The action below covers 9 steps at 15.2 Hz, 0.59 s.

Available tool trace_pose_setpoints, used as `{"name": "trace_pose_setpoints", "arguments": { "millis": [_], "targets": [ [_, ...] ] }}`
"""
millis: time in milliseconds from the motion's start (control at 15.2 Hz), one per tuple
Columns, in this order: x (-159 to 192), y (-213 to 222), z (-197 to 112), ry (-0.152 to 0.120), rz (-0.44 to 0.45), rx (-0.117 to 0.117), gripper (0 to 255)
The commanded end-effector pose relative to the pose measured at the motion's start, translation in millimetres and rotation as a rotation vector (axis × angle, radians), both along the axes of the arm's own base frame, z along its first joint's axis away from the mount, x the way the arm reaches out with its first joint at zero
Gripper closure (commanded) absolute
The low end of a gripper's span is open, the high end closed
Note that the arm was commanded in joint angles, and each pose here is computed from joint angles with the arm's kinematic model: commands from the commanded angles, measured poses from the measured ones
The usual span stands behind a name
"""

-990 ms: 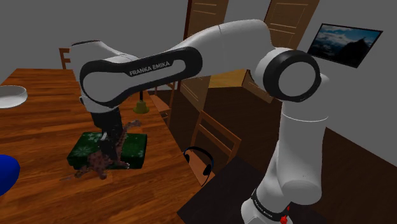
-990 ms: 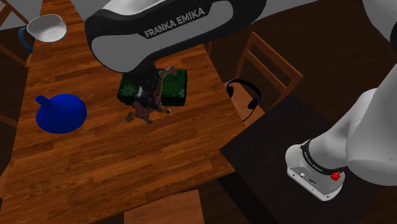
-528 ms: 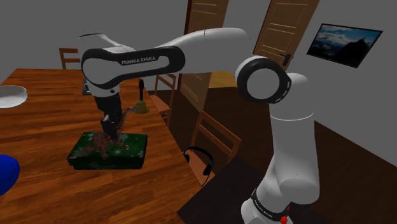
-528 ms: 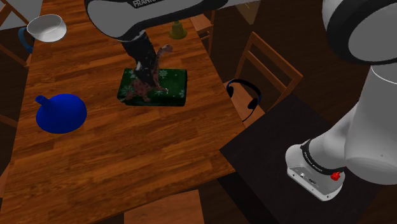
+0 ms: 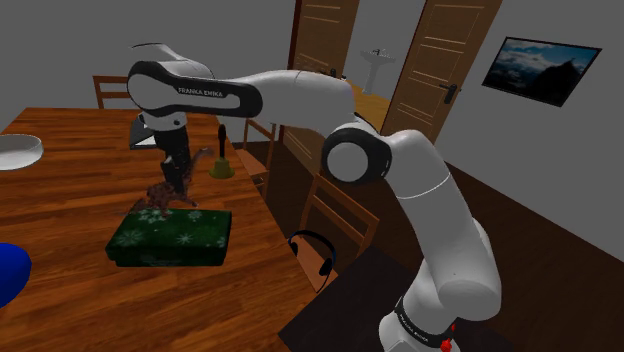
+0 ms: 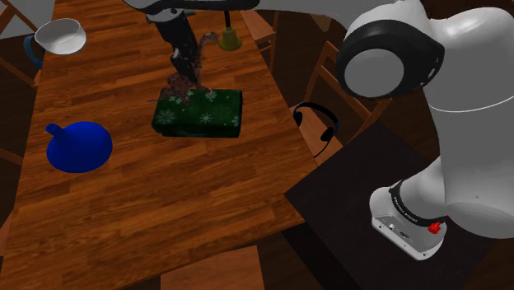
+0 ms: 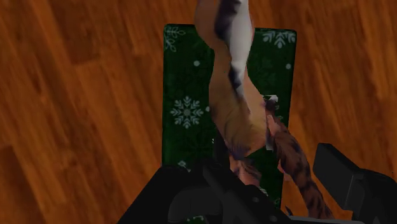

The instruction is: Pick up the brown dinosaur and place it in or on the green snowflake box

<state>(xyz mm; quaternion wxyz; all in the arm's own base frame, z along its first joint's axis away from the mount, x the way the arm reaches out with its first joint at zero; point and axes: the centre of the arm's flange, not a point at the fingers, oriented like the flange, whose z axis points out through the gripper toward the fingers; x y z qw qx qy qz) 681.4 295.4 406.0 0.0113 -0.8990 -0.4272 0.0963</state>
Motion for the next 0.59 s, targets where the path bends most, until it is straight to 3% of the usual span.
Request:
{"name": "trace_pose_setpoints", "arguments": {
  "millis": [0,528],
  "targets": [
    [14.9,-8.5,-6.3,0.001,-0.001,-0.001,255],
    [15.0,-8.5,-48.5,0.001,-0.001,-0.001,255]
  ]
}}
